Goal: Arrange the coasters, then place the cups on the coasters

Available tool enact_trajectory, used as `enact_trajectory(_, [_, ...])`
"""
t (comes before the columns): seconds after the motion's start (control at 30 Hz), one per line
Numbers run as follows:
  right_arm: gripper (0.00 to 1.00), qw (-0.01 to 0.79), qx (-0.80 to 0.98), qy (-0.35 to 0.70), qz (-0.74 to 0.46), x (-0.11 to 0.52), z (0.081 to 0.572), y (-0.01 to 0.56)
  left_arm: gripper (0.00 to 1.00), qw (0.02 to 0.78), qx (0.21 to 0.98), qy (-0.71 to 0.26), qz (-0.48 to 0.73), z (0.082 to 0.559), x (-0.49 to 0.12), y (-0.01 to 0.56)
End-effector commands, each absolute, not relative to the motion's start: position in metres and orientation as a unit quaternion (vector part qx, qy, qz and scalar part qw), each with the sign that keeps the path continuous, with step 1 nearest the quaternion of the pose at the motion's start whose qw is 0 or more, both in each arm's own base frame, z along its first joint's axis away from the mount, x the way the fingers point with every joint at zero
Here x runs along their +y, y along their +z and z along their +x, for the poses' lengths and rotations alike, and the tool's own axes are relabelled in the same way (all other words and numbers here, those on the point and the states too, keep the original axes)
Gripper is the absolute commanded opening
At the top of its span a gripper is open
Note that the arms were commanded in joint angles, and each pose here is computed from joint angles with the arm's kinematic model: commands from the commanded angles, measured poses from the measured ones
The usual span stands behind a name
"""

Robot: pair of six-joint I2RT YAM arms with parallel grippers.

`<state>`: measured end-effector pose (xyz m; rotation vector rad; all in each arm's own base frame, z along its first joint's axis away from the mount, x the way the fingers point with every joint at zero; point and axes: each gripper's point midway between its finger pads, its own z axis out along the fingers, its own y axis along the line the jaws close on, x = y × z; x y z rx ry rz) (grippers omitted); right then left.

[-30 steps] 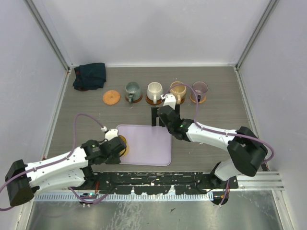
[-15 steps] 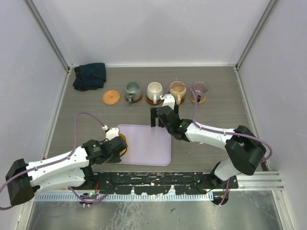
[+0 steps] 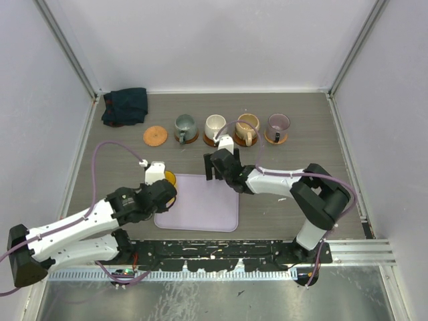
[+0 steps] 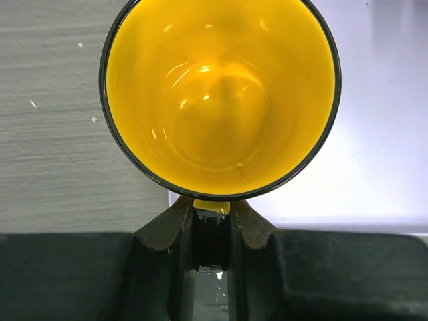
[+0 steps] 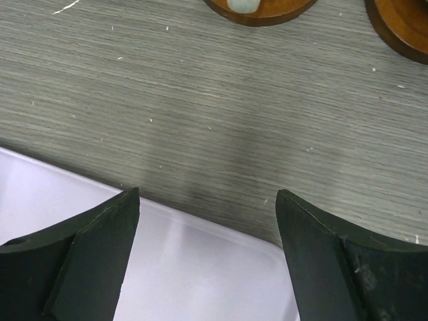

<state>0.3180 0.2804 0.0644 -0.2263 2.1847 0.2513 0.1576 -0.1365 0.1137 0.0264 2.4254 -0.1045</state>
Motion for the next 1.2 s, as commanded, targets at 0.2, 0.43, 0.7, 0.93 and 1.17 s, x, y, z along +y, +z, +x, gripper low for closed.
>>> enact_trajectory(0.2, [0.84, 0.474, 0.864, 0.144, -0.091, 0.320, 0.342, 0.082, 0.00, 0.484, 0.875, 0.006, -0.015, 0.208, -0.122, 0.175])
enact_trajectory(0.43, [0.76, 0.474, 0.864, 0.140, -0.099, 0.333, 0.354, 0.076, 0.00, 0.515, 0.857, 0.010, -0.032, 0.244, -0.105, 0.197])
enact_trajectory(0.7, [0.51, 0.451, 0.875, 0.138, -0.110, 0.342, 0.353, 0.058, 0.00, 0.550, 0.834, 0.011, -0.040, 0.290, -0.096, 0.211])
enact_trajectory(0.93, [0.43, 0.441, 0.876, 0.143, -0.136, 0.356, 0.345, 0.050, 0.00, 0.568, 0.820, -0.002, -0.068, 0.332, -0.089, 0.211])
enact_trajectory(1.17, [0.43, 0.428, 0.877, 0.148, -0.160, 0.372, 0.347, 0.041, 0.00, 0.570, 0.817, -0.012, -0.089, 0.366, -0.077, 0.200])
